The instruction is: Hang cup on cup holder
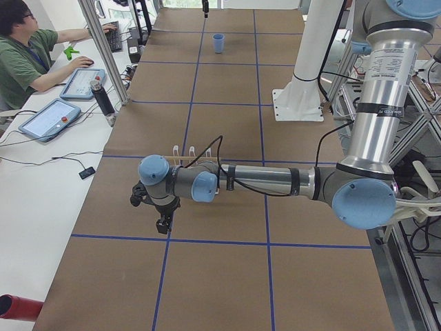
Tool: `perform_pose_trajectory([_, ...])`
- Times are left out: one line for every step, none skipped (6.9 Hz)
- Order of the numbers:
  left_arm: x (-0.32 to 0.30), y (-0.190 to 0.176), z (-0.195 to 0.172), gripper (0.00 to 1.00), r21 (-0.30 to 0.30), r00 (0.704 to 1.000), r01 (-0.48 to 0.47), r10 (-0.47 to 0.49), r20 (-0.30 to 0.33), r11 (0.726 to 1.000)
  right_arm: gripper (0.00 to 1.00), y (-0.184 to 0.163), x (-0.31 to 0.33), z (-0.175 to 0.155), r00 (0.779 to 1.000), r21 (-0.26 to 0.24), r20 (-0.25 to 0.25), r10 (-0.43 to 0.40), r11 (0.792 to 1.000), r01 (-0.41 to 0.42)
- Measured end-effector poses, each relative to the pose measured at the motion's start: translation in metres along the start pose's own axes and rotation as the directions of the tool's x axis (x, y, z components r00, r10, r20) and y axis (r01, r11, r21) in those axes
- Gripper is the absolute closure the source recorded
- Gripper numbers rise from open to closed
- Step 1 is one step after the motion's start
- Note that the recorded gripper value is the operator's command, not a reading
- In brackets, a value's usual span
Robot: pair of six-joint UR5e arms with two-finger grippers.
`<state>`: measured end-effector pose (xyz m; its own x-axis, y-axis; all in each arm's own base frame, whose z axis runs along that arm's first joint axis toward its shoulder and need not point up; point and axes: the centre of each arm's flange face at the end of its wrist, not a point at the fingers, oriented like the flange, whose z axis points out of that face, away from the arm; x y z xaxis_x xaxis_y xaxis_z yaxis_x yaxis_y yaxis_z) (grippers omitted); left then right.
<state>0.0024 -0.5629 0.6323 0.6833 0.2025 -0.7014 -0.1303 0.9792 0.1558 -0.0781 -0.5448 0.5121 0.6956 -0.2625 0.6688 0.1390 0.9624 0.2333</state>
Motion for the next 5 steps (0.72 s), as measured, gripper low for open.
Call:
perform_pose_trajectory([-0.001, 0.0, 0.001, 0.01, -0.001, 1.0, 0.001, -0.001, 0.0, 1.0, 0.0, 0.004, -0.011, 0.018, 0.999, 0.0, 0.012, -0.05, 0.999, 0.05])
perform_pose_trajectory([-0.001, 0.0, 0.001, 0.01, -0.002, 1.0, 0.002, -0.002, 0.0, 1.0, 0.0, 0.009, -0.02, 0.034, 0.996, -0.002, 0.026, -0.09, 0.996, 0.09])
perform_pose_trajectory([-0.001, 0.0, 0.001, 0.01, -0.002, 1.0, 0.002, -0.002, 0.0, 1.0, 0.0, 0.012, -0.027, 0.043, 0.993, -0.007, 0.045, -0.113, 0.994, 0.113])
perform_pose_trajectory([-0.001, 0.0, 0.001, 0.01, -0.002, 1.0, 0.002, -0.002, 0.0, 1.0, 0.0, 0.016, -0.035, 0.051, 0.989, -0.021, 0.077, -0.127, 0.991, 0.129])
perform_pose_trajectory([-0.001, 0.0, 0.001, 0.01, -0.002, 1.0, 0.002, -0.002, 0.0, 1.0, 0.0, 0.019, -0.044, 0.059, 0.985, -0.038, 0.103, -0.137, 0.989, 0.142])
